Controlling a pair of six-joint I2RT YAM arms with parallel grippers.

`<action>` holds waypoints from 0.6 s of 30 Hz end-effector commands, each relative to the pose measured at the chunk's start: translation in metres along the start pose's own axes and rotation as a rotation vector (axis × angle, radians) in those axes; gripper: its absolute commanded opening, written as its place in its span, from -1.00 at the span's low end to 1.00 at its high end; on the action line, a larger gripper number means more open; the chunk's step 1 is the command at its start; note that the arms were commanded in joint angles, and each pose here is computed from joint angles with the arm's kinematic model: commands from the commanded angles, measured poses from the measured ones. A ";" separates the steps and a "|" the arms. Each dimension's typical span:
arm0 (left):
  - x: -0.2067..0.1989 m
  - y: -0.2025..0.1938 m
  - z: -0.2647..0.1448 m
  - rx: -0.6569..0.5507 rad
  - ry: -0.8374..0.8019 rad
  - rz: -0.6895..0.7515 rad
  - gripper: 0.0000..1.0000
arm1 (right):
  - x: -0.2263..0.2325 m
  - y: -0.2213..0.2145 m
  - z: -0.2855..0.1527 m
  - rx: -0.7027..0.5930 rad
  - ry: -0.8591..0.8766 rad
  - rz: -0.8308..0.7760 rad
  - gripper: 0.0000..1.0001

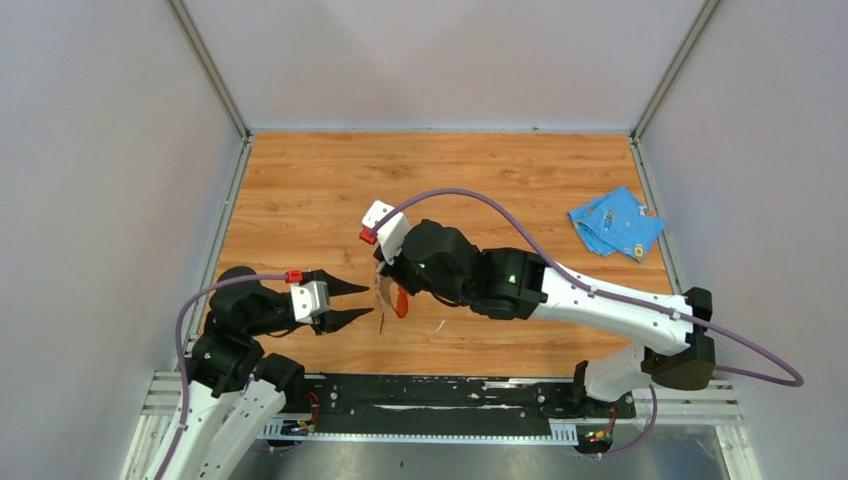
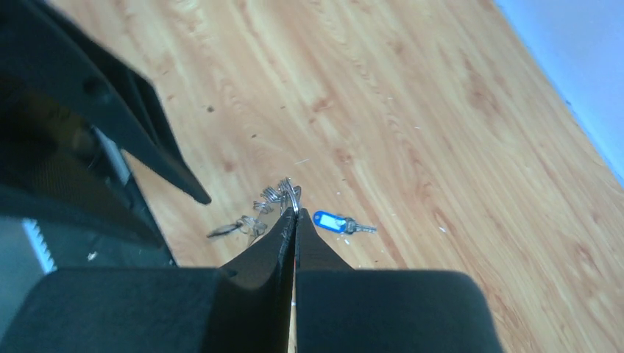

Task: Put the keys on the keyring
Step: Adjust the keyring.

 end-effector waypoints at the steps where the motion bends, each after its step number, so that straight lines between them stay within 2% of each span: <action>1: 0.011 0.000 0.009 -0.123 0.092 -0.173 -0.06 | -0.025 0.014 -0.002 0.016 -0.229 0.090 -0.99; 5: 0.020 -0.001 0.020 -0.154 0.090 -0.288 0.18 | -0.029 0.015 0.005 0.057 -0.307 0.057 -0.99; 6: 0.023 0.000 0.022 -0.159 0.095 -0.301 0.30 | -0.029 0.015 0.007 0.064 -0.317 0.054 -0.99; 8: 0.029 0.002 0.024 -0.160 0.116 -0.312 0.71 | -0.029 0.015 0.012 0.074 -0.333 0.056 -0.99; 9: 0.034 0.003 0.025 -0.158 0.135 -0.324 0.80 | -0.028 0.015 0.015 0.080 -0.337 0.054 -0.99; 14: 0.051 0.001 0.032 -0.147 0.216 -0.410 0.98 | -0.023 0.016 0.031 0.089 -0.339 0.064 -0.99; 18: 0.062 -0.009 0.034 -0.141 0.286 -0.445 1.00 | -0.022 0.023 0.037 0.055 -0.342 0.100 -1.00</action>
Point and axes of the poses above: each gripper's point midway between its finger pads, its own z axis out along the fingers, its own x axis along the line the jaws close on, y = z × x, the point moved 5 cm from there along -z, back along the fingers, and after that the axes turned 12 degrees about -z, right-handed, at the moved point
